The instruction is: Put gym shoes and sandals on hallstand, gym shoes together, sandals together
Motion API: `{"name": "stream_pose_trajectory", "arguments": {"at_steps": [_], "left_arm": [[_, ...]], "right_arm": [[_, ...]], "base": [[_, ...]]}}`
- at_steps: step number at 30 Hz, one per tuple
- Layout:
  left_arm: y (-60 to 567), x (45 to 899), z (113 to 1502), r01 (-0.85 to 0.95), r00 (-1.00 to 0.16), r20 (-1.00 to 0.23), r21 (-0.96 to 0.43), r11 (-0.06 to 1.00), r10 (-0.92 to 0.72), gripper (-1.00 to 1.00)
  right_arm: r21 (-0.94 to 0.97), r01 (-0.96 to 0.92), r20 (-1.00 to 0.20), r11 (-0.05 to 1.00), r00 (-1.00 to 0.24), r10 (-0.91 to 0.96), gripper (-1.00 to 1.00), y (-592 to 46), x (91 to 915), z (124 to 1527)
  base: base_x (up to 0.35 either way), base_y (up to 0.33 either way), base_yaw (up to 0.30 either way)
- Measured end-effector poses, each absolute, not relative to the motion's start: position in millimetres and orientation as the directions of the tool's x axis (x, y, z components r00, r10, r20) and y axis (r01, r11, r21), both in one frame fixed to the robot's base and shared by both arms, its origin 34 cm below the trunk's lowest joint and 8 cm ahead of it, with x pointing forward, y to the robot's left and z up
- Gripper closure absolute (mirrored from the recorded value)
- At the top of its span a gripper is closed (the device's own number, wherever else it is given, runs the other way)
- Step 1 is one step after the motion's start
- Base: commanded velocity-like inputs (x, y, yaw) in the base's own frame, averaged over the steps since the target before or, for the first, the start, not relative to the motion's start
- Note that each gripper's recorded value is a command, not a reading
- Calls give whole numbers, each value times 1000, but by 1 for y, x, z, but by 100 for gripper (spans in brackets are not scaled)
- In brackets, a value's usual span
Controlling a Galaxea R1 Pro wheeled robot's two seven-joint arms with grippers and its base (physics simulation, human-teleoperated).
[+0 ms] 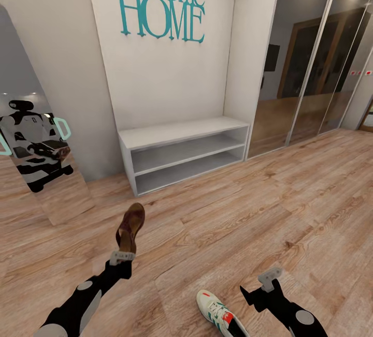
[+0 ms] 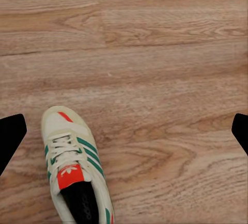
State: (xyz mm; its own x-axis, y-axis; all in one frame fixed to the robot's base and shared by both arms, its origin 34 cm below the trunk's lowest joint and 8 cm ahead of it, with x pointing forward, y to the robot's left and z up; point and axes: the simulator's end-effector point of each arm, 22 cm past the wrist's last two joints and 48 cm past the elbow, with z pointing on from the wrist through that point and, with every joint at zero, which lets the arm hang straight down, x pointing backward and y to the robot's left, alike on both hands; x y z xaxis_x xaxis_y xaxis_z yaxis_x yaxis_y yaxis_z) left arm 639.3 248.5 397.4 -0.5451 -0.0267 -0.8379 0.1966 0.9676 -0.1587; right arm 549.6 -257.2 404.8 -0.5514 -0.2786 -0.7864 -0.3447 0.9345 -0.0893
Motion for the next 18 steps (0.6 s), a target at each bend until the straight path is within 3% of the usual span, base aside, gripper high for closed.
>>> {"name": "stream_pose_trajectory", "arguments": {"at_steps": [8,18], "left_arm": [[240,640,385,233,-547,-837,-138,963,12,100],[211,651,377,318,-526,-847,-116,941,74,100]], "right_arm": [[-91,-351,-780,932,-556,-286,-100,-256,544,387],[-86,-352,-777,932,-562,-284,-100,-255,537,361]], "base": [[0,0,16],[0,0,92]]}}
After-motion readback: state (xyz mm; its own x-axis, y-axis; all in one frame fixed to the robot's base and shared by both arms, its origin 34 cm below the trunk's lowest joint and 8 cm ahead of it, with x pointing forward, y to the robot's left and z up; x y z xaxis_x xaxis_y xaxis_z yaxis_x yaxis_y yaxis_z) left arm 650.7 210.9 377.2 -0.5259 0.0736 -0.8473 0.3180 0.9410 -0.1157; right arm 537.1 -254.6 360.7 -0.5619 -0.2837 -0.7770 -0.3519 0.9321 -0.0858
